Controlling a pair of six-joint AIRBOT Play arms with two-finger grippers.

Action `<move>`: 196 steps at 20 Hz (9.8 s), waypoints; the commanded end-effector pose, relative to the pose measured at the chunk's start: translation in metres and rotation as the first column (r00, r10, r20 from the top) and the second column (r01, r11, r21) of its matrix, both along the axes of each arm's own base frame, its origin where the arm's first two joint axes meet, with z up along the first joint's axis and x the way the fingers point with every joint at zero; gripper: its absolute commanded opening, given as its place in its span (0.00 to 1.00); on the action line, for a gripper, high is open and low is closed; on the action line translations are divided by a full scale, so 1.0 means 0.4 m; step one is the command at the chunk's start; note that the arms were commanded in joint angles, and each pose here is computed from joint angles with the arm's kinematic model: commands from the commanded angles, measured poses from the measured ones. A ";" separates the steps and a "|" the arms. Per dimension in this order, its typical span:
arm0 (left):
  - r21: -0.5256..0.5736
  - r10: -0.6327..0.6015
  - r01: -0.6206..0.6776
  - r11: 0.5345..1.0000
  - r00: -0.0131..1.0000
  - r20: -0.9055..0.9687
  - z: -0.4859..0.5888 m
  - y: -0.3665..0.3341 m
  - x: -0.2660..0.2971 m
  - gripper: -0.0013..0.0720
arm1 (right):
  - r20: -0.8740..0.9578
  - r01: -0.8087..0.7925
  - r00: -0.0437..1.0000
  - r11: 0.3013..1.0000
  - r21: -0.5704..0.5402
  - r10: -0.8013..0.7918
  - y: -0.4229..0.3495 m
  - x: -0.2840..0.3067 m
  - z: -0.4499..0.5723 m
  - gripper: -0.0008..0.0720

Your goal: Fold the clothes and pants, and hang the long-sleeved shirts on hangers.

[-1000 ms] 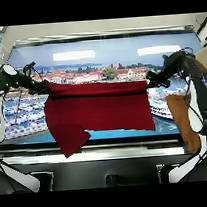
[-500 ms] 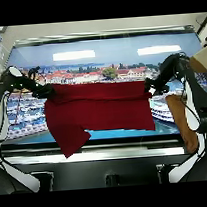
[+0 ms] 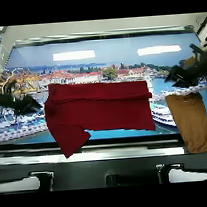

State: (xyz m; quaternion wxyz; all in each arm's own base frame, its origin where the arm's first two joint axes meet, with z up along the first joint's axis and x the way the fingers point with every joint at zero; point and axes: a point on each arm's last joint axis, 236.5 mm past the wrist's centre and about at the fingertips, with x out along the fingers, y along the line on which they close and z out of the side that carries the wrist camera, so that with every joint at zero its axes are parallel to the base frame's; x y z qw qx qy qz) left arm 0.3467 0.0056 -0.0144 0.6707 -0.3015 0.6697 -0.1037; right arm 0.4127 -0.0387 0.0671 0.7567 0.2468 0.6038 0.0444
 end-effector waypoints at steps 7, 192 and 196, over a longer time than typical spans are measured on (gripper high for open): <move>-0.059 0.198 -0.205 0.977 0.974 -0.111 -0.176 -0.128 -0.345 0.67 | -0.048 0.074 0.997 0.984 0.162 -0.067 0.045 -0.148 -0.057 0.67; 0.254 0.031 -0.198 0.947 0.840 0.542 0.586 -0.058 0.220 0.04 | -0.005 -0.013 1.000 0.933 0.360 0.015 0.422 0.028 -0.294 0.94; 0.254 0.031 -0.198 0.947 0.840 0.542 0.585 -0.058 0.221 0.04 | -0.029 -0.022 0.999 0.914 0.406 0.037 0.498 0.020 -0.376 0.94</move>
